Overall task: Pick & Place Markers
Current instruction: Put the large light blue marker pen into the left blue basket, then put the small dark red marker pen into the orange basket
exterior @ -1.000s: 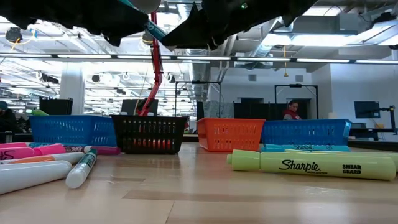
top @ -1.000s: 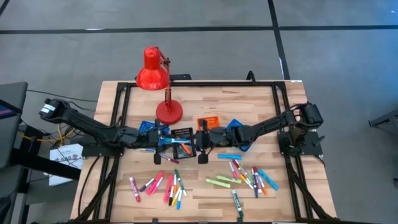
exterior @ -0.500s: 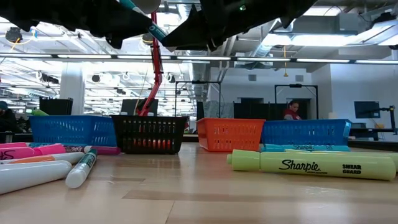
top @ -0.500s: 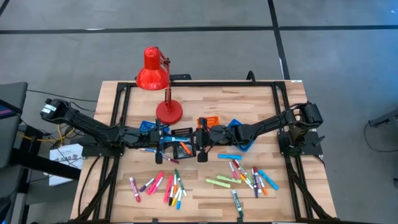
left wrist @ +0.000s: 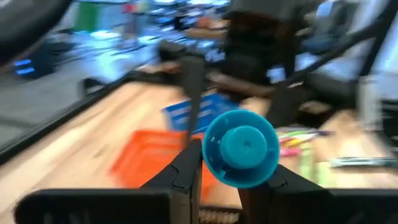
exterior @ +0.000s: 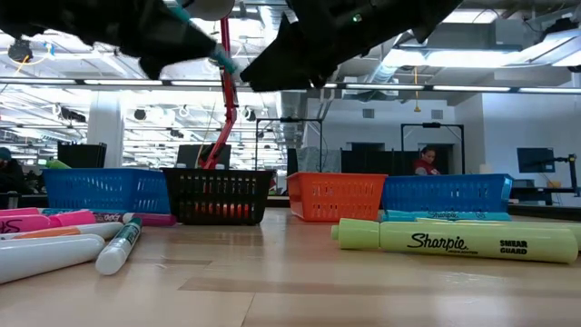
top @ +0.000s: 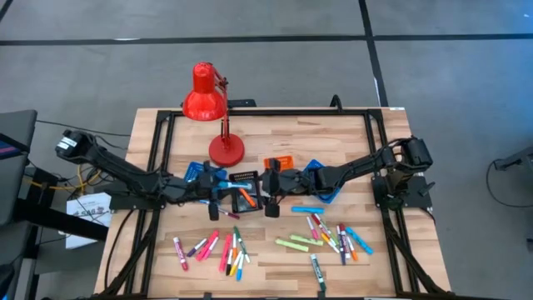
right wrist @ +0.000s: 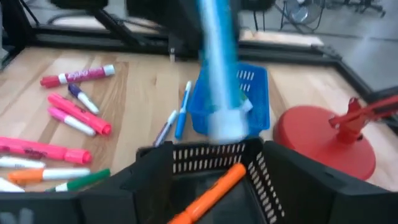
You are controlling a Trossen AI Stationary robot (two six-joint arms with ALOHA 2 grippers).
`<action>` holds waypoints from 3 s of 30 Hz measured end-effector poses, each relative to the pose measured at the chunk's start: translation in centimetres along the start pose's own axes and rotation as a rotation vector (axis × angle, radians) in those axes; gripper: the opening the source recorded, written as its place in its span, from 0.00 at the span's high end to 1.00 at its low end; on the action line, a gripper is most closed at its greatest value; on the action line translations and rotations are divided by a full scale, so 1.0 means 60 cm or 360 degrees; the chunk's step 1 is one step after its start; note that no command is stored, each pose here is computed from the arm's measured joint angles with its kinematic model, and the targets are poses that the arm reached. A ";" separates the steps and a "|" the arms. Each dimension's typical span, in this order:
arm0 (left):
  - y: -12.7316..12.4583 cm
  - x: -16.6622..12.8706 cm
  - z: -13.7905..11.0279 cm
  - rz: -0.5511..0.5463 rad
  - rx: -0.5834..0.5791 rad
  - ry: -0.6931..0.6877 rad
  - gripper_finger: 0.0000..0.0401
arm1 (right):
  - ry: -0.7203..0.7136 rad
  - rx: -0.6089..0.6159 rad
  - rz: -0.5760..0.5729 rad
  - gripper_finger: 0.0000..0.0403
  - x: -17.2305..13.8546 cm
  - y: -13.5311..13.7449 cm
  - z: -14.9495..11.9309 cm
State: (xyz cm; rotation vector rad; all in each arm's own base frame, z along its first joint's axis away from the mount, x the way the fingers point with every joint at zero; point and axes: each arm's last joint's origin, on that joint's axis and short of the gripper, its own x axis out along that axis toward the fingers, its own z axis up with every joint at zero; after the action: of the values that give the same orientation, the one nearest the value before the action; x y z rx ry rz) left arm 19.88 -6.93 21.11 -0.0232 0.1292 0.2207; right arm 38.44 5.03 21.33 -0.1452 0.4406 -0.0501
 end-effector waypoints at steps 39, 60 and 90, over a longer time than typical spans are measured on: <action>0.084 -0.067 -0.083 0.0747 -0.0626 0.0809 0.65 | 0.0035 -0.0021 0.0078 0.38 -0.007 0.031 -0.003; 0.019 -0.071 -0.041 -0.0339 -0.0202 0.0912 0.68 | -0.0005 -0.0012 0.0259 0.38 -0.007 0.036 0.000; -0.032 0.017 -0.167 -0.0299 0.0360 0.1284 0.77 | -0.0004 -0.0012 0.0258 0.38 -0.007 0.036 0.000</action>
State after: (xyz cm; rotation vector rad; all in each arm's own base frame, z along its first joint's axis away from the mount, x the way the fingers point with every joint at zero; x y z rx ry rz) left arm 20.04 -8.97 11.05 0.1028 0.9507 -0.0041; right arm 38.09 7.22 21.21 -0.1165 0.4486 0.1111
